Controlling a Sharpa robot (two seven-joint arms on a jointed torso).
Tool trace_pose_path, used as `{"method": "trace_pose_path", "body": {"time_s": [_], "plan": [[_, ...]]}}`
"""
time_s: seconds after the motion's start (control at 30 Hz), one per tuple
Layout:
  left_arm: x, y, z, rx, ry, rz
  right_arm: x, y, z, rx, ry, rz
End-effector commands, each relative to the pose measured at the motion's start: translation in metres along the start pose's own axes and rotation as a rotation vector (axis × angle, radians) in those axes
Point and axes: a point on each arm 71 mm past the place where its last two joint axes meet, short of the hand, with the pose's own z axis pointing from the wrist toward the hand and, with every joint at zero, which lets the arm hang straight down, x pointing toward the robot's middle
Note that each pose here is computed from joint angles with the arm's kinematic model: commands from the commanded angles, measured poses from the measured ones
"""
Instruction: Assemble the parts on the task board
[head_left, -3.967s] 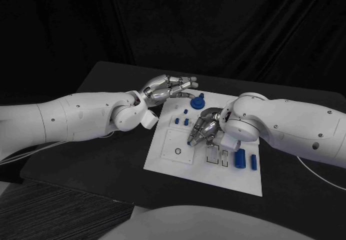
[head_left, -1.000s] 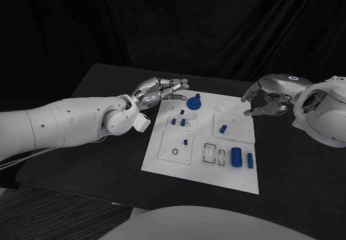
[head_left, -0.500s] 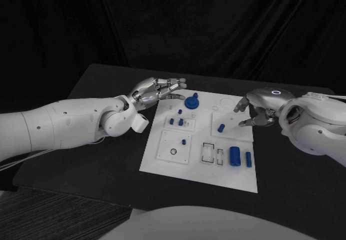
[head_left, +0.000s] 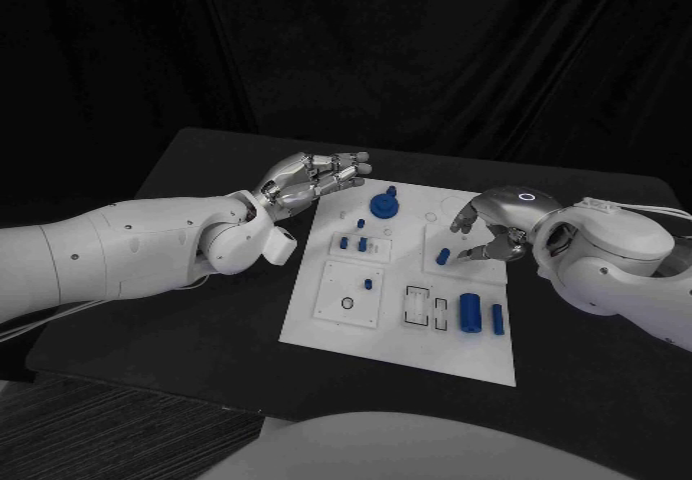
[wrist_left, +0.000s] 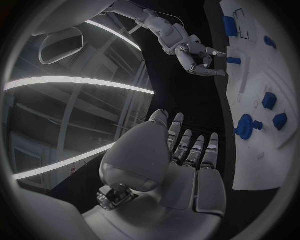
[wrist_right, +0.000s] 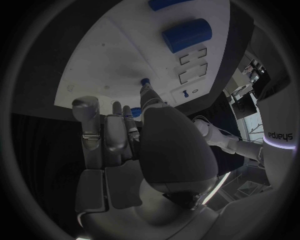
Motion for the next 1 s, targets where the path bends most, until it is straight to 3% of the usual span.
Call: {"method": "trace_pose_path", "body": {"time_s": [0.03,0.47,1.0], "plan": [[-0.0014,-0.0084,-0.0009,0.122,-0.038,0.026,-0.001,0.005,0.003,-0.035,-0.040,0.022],[-0.0040,-0.0085,-0.0019,0.137,-0.071,0.055,0.007,0.012,0.012,-0.049,-0.017,0.066],[-0.0010,-0.0050,-0.0004,0.107,-0.039,0.025,0.016,0.019,0.016,-0.064,0.028,0.082]]}}
